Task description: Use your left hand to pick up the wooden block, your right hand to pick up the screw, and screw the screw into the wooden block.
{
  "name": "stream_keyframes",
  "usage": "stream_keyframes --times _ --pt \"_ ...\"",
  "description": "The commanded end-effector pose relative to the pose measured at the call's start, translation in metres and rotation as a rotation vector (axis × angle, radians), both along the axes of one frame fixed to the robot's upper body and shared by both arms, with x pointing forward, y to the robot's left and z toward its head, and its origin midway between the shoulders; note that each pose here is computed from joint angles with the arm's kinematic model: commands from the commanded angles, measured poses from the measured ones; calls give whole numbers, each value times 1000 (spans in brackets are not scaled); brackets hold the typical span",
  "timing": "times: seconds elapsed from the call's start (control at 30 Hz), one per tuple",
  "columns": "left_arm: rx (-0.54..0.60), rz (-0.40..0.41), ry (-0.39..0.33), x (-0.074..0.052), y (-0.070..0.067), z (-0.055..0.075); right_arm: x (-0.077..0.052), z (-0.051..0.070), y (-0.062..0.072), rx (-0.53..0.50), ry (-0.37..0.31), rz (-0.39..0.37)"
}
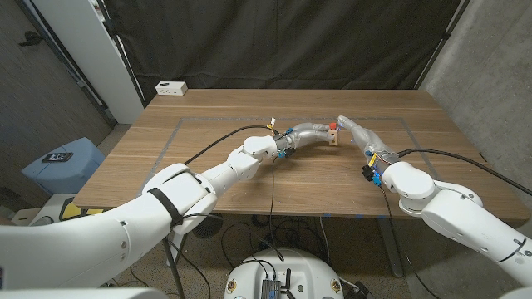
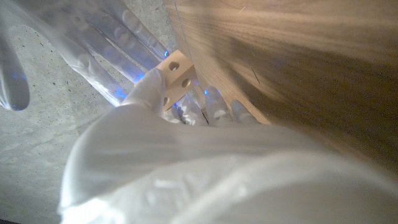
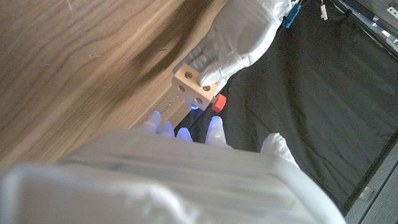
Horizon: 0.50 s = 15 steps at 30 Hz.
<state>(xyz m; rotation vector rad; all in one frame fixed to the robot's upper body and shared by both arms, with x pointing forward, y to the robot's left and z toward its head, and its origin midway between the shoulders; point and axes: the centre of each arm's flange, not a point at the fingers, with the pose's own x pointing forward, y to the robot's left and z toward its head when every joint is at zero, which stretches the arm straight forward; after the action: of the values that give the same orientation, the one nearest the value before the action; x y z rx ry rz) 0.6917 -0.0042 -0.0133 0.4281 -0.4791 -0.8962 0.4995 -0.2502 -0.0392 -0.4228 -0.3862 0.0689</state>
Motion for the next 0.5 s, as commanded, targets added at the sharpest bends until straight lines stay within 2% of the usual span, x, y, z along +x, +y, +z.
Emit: stream_keyframes --times 0.03,0.5 --pt "6 3 7 2 -1 0 7 3 -1 -12 0 12" --pt "10 6 10 3 -3 2 18 8 3 -27 6 42"
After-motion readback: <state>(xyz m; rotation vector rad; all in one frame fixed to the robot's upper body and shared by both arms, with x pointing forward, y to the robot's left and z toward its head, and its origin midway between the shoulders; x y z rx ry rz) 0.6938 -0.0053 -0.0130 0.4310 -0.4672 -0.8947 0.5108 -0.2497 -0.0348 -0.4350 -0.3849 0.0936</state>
